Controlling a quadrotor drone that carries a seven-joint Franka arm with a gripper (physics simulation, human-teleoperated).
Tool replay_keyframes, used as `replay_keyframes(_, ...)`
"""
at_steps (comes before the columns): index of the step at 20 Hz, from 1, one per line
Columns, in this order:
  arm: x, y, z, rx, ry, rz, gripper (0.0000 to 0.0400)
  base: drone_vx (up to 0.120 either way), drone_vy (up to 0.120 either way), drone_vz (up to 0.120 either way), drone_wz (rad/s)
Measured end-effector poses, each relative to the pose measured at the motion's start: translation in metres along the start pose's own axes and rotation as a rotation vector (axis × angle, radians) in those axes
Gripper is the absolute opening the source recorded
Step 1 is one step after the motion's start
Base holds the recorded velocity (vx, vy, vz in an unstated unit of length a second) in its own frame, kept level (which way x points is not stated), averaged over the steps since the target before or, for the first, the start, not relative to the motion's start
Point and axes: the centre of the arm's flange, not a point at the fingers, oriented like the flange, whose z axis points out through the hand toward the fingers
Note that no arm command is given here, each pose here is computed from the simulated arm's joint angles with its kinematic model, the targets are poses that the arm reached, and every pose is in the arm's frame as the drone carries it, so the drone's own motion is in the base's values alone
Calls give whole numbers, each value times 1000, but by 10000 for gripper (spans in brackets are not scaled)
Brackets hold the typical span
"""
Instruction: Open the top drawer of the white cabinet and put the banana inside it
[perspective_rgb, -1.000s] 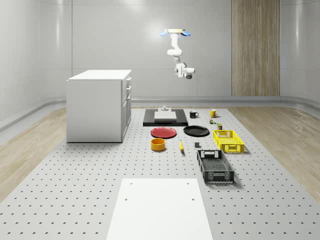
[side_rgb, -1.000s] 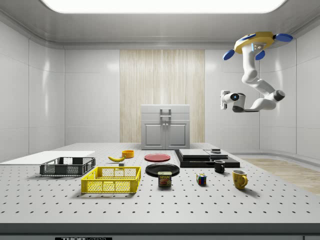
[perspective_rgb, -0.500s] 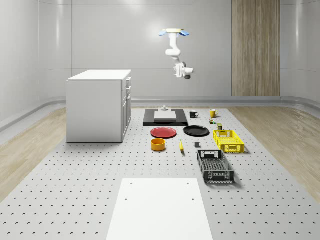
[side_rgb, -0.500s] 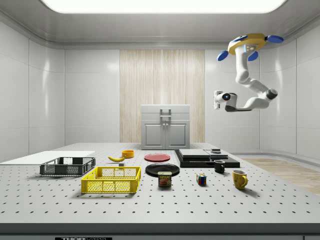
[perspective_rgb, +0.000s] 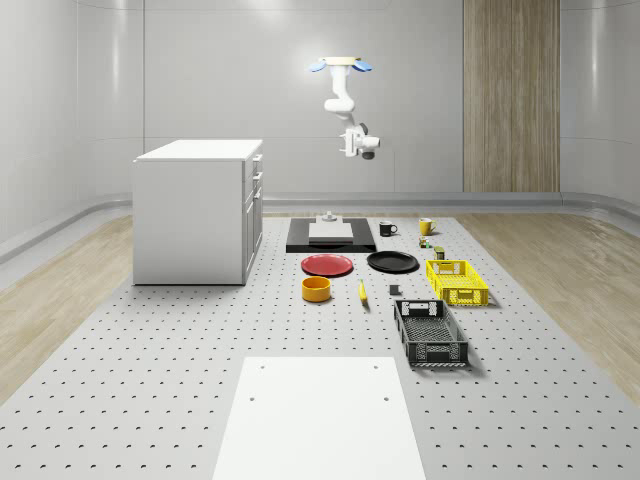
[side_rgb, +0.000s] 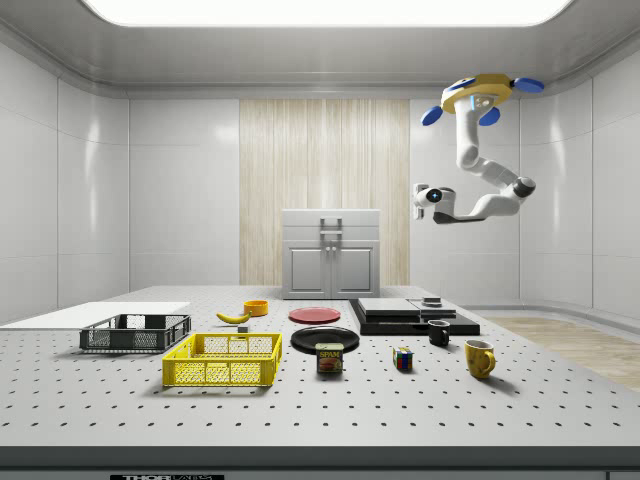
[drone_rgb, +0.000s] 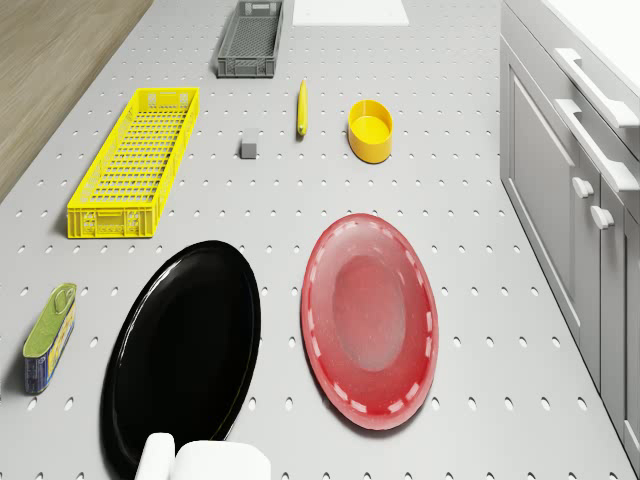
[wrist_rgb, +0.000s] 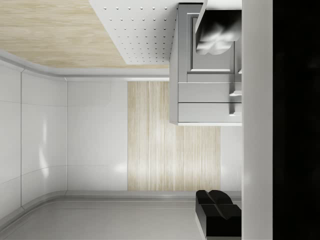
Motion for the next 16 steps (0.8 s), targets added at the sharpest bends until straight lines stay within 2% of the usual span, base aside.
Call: replay_keyframes(16, 0, 0, 0, 0, 0, 0, 400, 120, -120, 0, 0)
